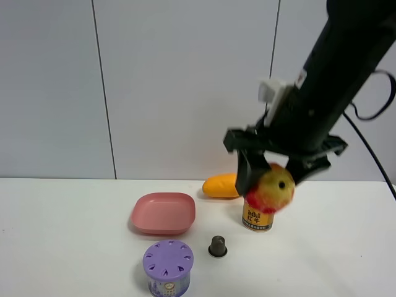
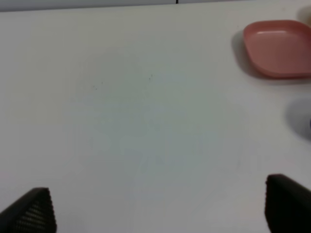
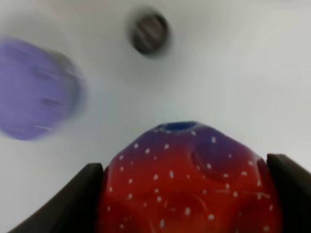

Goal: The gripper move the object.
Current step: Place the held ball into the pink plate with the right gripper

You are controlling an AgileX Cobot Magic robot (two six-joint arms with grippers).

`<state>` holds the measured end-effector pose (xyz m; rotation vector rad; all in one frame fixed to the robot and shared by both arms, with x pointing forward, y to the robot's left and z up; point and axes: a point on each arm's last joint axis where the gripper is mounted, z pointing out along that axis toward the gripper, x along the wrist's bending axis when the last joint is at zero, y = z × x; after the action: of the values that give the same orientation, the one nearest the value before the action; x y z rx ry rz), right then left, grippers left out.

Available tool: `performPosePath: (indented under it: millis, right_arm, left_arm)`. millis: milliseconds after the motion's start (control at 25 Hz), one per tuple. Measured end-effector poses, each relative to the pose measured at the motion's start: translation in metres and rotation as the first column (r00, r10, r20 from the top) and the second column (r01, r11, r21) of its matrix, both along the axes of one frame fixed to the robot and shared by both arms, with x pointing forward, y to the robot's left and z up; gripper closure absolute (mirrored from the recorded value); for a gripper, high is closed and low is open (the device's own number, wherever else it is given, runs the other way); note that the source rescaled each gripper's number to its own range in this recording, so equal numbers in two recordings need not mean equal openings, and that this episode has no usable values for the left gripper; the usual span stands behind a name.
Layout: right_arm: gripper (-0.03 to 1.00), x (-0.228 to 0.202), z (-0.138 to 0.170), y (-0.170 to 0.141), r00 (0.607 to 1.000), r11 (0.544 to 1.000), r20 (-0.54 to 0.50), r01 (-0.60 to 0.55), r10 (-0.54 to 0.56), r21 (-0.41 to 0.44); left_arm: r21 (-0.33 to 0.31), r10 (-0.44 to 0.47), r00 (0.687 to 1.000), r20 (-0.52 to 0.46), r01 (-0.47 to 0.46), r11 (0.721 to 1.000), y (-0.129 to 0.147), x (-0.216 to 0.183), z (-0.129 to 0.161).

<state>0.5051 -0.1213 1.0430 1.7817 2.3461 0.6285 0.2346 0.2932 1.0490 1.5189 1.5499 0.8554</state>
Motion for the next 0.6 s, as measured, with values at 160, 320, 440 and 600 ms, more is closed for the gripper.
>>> performPosePath:
  millis: [160, 320, 440, 600]
  right_arm:
    - [0.97, 0.002, 0.059, 0.029, 0.985, 0.992, 0.160, -0.078, 0.061, 0.099]
    - [0.97, 0.017, 0.083, 0.060, 0.963, 0.984, 0.249, -0.137, 0.105, 0.115]
    - [0.97, 0.039, 0.069, 0.081, 0.967, 0.986, 0.221, -0.147, 0.128, 0.072]
    - [0.97, 0.067, 0.030, 0.108, 0.978, 0.987, 0.136, -0.163, 0.161, -0.002]
  left_arm:
    - [0.000, 0.000, 1.000, 0.000, 0.000, 1.000, 0.000, 0.000, 0.000]
    - [0.000, 0.000, 1.000, 0.000, 0.000, 1.000, 0.000, 0.000, 0.000]
    - [0.000, 0.000, 1.000, 0.000, 0.000, 1.000, 0.000, 0.000, 0.000]
    - [0.000, 0.000, 1.000, 0.000, 0.000, 1.000, 0.000, 0.000, 0.000]
